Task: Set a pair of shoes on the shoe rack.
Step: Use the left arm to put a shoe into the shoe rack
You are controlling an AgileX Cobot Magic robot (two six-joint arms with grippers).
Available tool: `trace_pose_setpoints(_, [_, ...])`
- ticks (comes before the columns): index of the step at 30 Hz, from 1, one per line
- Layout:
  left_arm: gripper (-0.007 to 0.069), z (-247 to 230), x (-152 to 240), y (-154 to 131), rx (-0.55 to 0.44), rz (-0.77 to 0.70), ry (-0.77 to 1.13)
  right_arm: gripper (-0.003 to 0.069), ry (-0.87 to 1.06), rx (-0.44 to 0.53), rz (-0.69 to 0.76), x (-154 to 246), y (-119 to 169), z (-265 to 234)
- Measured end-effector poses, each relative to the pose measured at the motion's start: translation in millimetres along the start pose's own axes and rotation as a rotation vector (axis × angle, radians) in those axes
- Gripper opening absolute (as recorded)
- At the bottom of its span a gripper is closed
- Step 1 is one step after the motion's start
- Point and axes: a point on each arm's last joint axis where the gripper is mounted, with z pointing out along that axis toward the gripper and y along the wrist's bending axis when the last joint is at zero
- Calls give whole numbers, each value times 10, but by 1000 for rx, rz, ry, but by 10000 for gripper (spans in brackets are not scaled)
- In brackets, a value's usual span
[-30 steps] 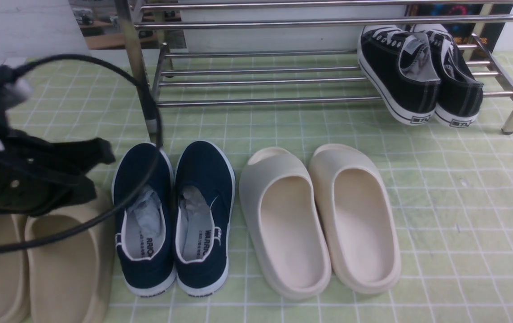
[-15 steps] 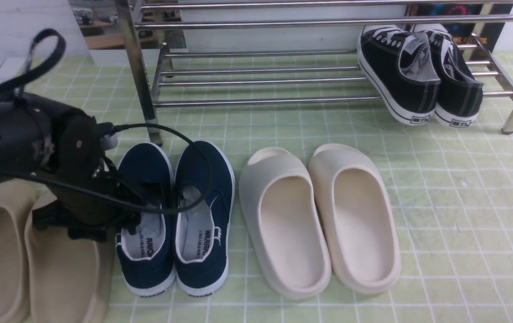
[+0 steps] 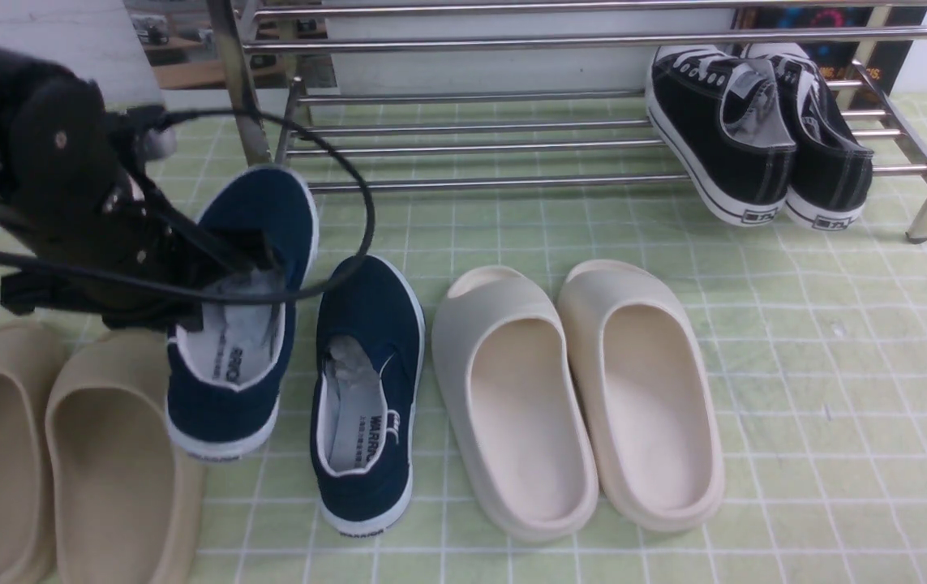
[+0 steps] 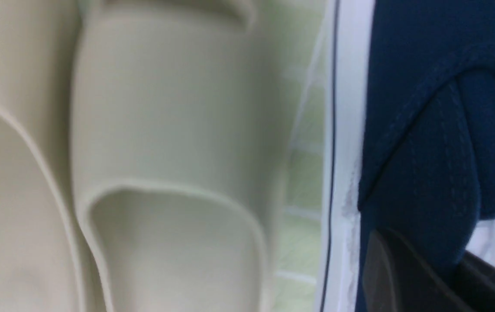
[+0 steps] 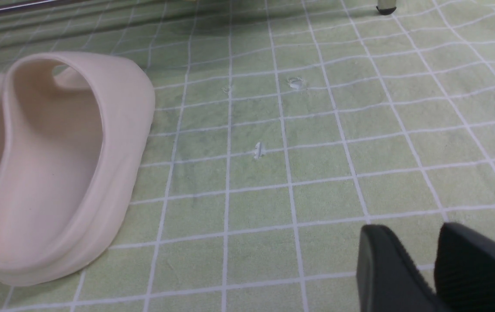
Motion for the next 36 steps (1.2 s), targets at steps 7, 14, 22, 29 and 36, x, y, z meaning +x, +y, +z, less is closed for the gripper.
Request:
trace_pose_setpoints(7, [8, 136, -364, -331, 98, 55, 94, 219, 0, 0, 0, 0, 0, 0])
trace_pose_setpoints(14, [8, 492, -807, -692, 147, 86, 201, 230, 0, 0, 0, 0, 0, 0])
trace_pose_setpoints(22, [8, 491, -890, -752, 155, 127, 231, 233, 0, 0, 0, 0, 0, 0])
trace_pose_setpoints(29, [8, 531, -880, -786, 195, 162, 251, 238, 0, 0, 0, 0, 0, 0])
trace_pose_setpoints(36, [8, 556, -874, -785, 190, 195, 255, 238, 0, 0, 0, 0, 0, 0])
